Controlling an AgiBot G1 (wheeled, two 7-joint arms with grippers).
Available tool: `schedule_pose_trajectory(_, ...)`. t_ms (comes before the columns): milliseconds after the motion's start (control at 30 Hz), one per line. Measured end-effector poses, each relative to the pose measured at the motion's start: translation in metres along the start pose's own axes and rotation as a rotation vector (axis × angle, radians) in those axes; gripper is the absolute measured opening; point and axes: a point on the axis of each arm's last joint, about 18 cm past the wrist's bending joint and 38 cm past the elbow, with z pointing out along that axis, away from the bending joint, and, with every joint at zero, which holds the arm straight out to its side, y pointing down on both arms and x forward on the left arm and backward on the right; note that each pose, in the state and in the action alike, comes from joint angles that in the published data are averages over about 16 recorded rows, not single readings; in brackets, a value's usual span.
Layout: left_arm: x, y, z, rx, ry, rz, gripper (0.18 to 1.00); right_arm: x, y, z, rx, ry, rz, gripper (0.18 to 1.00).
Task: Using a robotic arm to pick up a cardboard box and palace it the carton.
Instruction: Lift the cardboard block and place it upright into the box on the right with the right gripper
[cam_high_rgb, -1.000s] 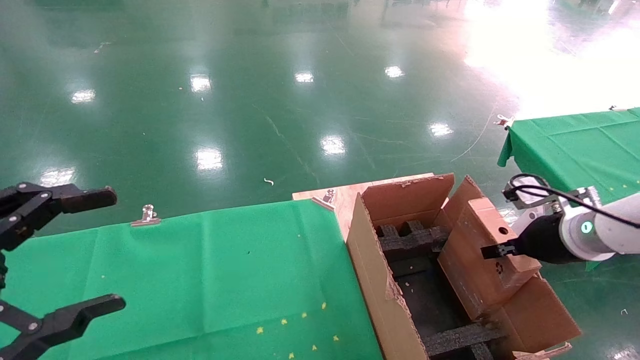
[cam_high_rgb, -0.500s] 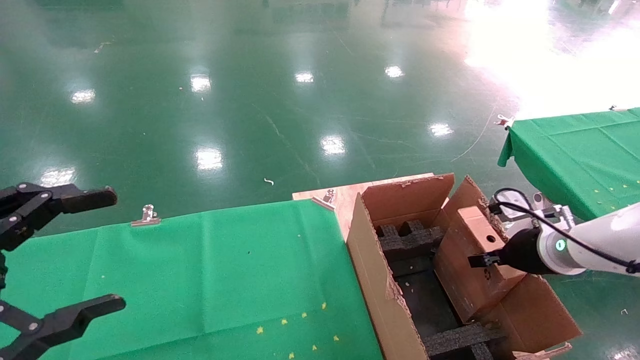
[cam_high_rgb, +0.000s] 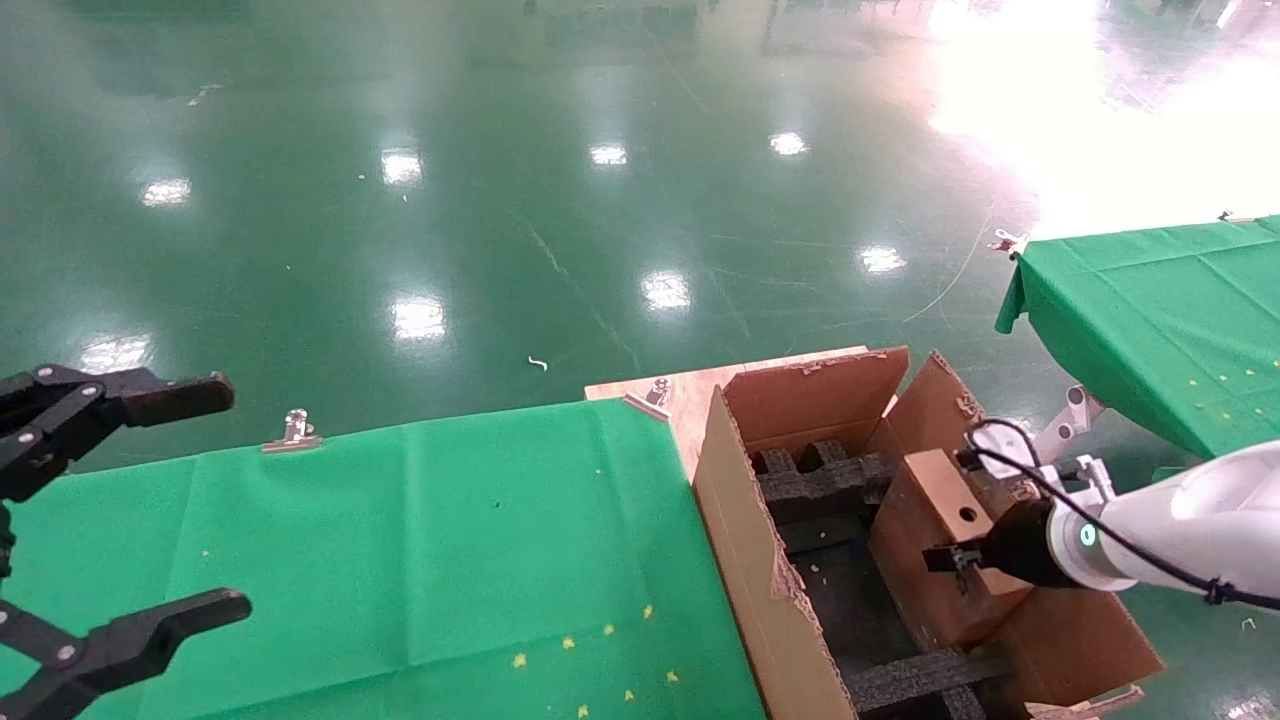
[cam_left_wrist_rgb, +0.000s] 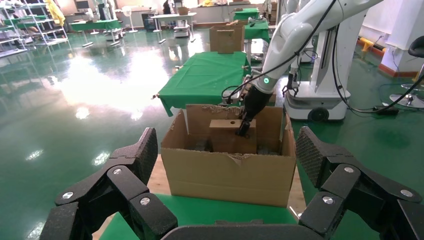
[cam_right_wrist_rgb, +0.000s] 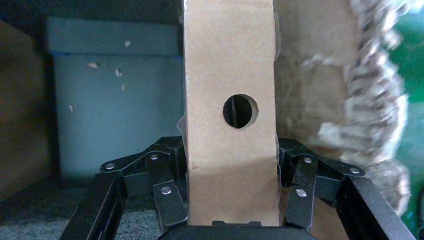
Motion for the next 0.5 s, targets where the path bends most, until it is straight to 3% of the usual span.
schedule_pose_trajectory(500, 0.0, 0.0, 0.0, 0.0, 0.0, 0.0, 1.001, -0.007, 0.015, 0.028, -0.043, -0.002, -0.003, 0.345)
